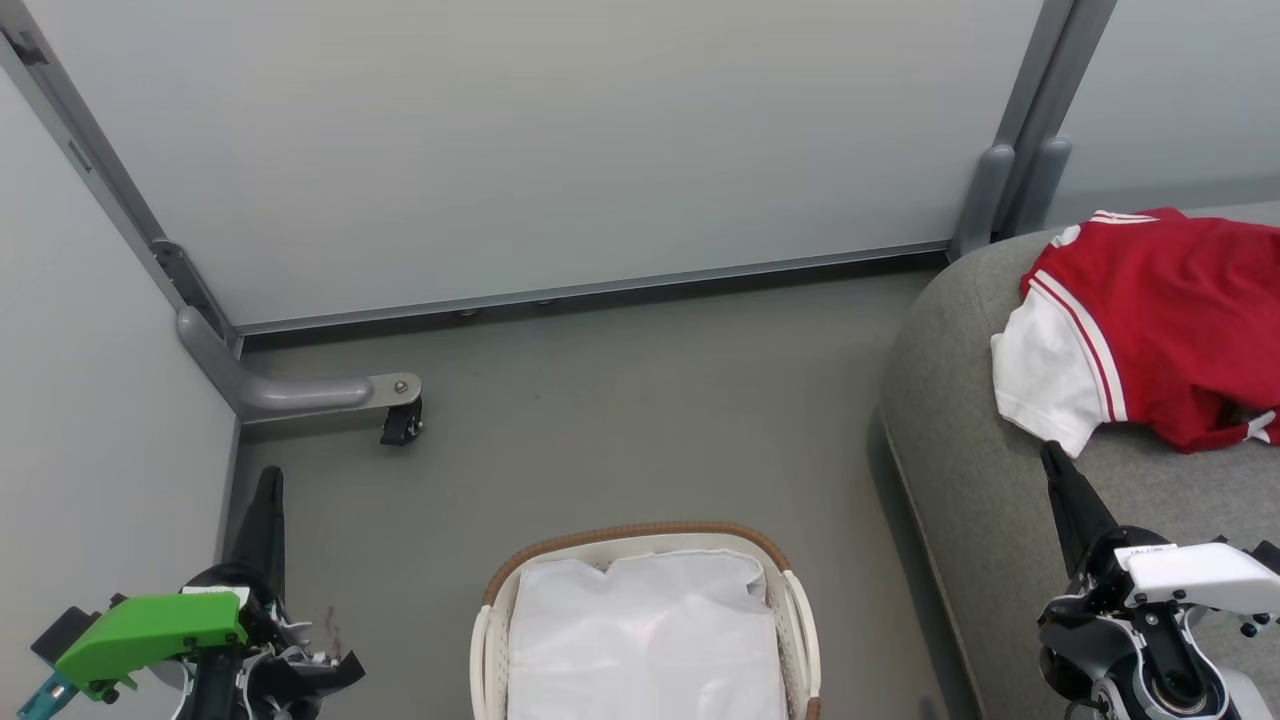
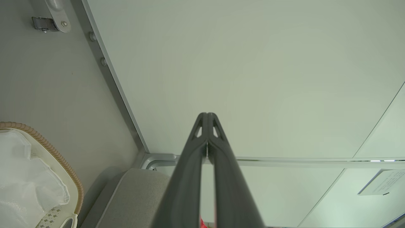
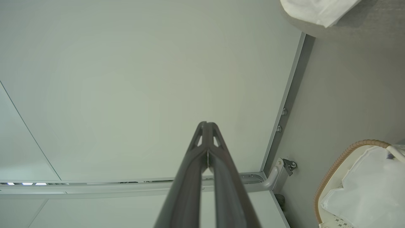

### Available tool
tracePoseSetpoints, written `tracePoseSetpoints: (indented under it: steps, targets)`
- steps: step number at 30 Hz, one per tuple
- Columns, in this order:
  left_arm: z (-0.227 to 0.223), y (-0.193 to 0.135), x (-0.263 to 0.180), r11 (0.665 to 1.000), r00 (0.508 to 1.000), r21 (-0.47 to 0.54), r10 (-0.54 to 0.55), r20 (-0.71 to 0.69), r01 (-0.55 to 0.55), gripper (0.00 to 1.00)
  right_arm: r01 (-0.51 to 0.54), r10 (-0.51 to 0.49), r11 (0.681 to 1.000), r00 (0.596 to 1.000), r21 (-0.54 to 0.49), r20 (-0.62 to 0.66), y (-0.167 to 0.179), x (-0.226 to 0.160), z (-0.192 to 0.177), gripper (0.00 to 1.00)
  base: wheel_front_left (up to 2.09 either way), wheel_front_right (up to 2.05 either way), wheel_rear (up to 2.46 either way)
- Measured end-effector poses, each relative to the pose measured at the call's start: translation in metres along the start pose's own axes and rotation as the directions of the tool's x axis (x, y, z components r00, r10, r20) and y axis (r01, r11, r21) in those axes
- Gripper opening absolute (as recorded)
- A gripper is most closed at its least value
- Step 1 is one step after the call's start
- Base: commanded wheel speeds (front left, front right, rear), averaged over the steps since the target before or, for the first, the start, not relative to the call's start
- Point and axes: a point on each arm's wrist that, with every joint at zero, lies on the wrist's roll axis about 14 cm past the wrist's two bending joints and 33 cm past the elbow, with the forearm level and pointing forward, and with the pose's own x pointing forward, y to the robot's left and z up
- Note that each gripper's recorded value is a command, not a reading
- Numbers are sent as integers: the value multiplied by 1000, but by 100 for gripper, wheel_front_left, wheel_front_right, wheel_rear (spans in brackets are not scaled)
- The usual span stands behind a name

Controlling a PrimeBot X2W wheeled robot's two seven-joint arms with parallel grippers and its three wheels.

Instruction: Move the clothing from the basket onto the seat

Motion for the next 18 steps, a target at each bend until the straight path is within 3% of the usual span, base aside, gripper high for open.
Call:
tracePoseSetpoints:
  steps: [18]
  targets:
    - [0,0,0,1000,1000,0,0,0,0,0,0,0,1000,1000,1,1,0,0,0,0,0,0,0]
